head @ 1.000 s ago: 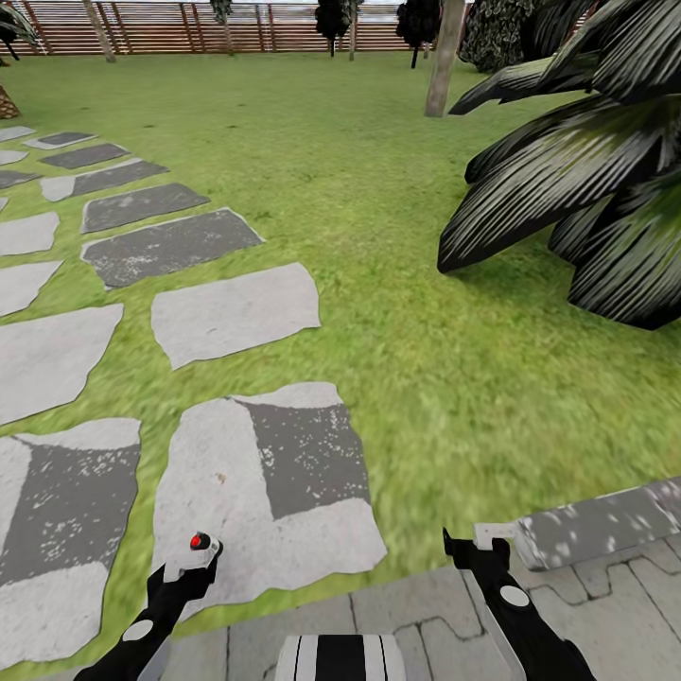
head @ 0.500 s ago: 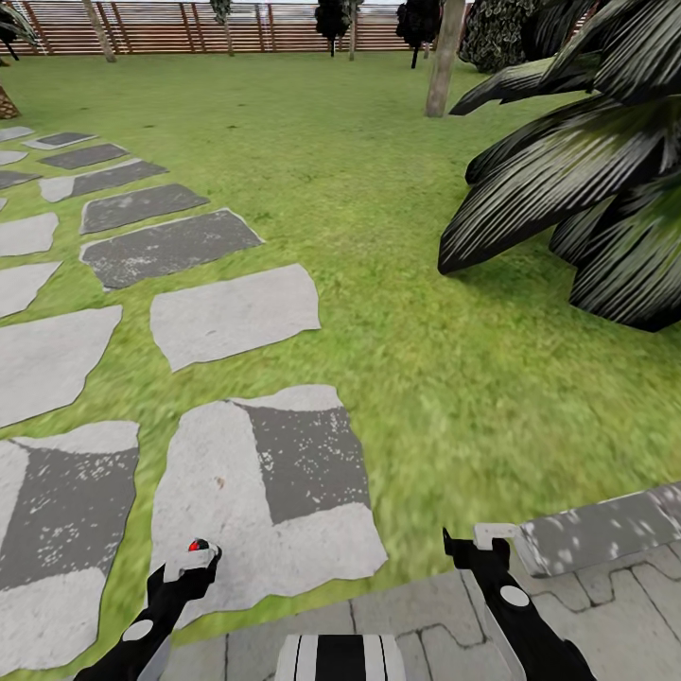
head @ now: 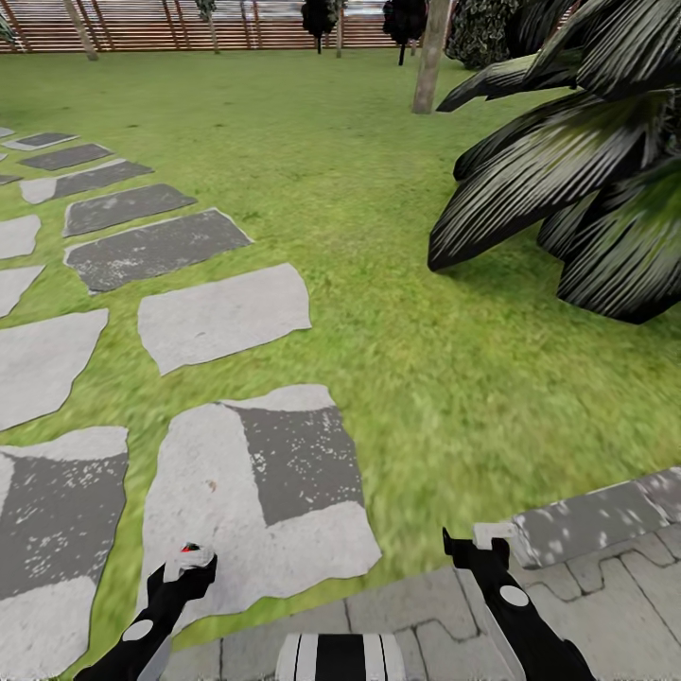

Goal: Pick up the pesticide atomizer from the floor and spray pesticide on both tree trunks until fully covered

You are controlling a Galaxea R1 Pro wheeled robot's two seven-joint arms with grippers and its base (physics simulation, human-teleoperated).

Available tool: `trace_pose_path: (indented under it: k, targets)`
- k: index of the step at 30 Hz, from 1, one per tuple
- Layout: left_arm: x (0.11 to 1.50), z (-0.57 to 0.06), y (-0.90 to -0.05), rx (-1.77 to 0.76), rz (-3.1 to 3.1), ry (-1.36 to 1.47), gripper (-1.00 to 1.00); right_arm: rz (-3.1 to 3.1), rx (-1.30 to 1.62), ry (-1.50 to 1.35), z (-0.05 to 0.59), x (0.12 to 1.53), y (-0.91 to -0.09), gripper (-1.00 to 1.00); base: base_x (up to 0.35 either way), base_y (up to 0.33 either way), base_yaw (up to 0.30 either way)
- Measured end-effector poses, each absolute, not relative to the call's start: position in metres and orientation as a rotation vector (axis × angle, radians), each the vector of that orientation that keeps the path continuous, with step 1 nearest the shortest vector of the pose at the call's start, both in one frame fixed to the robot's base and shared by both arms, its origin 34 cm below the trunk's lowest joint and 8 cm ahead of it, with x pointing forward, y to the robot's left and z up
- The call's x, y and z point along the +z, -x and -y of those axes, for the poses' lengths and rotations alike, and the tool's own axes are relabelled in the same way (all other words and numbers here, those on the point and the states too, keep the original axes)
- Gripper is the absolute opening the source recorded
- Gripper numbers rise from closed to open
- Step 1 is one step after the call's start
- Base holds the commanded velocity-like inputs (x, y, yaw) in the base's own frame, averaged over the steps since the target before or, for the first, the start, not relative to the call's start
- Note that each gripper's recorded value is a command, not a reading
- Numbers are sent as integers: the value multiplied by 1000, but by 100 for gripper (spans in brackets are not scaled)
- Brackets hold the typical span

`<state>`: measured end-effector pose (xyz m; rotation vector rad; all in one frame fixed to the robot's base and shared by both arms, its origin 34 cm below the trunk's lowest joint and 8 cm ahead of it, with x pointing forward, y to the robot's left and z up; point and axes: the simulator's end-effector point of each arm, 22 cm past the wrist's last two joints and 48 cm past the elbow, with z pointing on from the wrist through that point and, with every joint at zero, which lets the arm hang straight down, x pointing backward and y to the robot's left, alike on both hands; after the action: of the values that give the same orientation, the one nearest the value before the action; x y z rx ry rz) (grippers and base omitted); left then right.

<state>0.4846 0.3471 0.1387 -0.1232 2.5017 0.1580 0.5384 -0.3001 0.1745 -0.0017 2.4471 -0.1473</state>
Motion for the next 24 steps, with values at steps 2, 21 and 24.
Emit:
trace_pose_path:
  k: [2, 21, 24]
  targets:
    - [135, -347, -481, 159, -2512, 122, 100, -2457, -148, 2, 300, 170, -535, 100, 0, 0, -1]
    - [124, -349, -470, 166, -2538, 124, 100, -2484, -149, 5, 300, 157, -526, 100, 19, 16, 0]
    - [124, -349, -470, 166, -2537, 125, 100, -2484, -149, 5, 300, 157, -526, 100, 18, 15, 0]
